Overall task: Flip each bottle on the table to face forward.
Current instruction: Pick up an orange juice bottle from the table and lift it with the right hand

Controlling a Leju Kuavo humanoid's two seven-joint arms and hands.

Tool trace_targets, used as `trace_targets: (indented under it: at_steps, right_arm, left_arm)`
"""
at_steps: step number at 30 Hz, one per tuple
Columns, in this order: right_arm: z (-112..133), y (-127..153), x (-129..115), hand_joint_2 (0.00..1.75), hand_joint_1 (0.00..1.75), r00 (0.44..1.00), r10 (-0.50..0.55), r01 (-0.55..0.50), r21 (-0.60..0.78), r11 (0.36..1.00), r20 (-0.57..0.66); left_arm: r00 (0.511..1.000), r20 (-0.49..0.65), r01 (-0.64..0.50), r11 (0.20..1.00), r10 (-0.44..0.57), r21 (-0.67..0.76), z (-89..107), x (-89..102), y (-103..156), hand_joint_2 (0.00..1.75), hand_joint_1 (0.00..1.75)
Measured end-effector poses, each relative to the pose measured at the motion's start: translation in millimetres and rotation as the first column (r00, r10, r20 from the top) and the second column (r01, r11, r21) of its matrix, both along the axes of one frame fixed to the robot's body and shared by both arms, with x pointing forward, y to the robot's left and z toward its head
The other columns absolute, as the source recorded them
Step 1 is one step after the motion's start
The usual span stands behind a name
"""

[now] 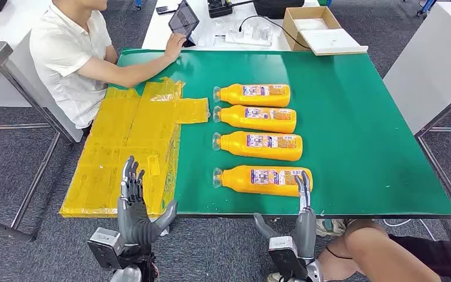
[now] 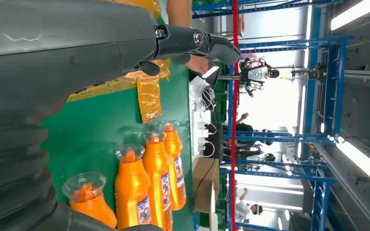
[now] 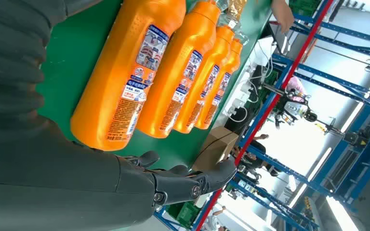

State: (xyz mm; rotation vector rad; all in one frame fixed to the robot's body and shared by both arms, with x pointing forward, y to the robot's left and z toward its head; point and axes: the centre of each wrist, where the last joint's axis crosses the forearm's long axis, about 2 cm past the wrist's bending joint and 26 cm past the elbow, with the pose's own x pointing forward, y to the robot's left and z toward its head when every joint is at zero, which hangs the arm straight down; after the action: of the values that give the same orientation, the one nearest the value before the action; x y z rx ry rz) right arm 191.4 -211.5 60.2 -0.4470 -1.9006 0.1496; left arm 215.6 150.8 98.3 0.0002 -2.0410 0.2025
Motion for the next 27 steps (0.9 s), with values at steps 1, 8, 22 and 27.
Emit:
trace_targets:
  at_steps: [1,8,22,27]
  right_arm:
    - [0.0,0.0,-0.1,1.75,0.0,1.0,0.0,0.0,0.0,1.0,0.0]
    - [-0.2,0.2,-0.2,1.75,0.0,1.0,0.001,-0.001,-0.001,1.0,0.001]
    - [-1.1,-5.0,-1.3,1.75,0.0,1.0,-0.016,0.015,-0.068,0.998,-0.009]
    - [0.1,-19.4,4.9,1.75,0.0,0.999,-0.033,0.03,-0.156,0.987,-0.017]
  left_arm:
    - [1.0,-0.001,0.0,1.0,0.0,0.0,-0.1,-0.1,0.1,1.75,0.0]
    - [1.0,-0.003,-0.001,1.0,0.001,0.006,-0.2,-0.2,0.4,1.75,0.0]
    - [1.0,-0.008,-0.017,1.0,0.018,0.012,-0.9,-0.8,0.9,1.75,0.0]
    - [1.0,-0.008,-0.021,1.0,0.021,0.018,-1.5,-1.2,1.6,1.75,0.0]
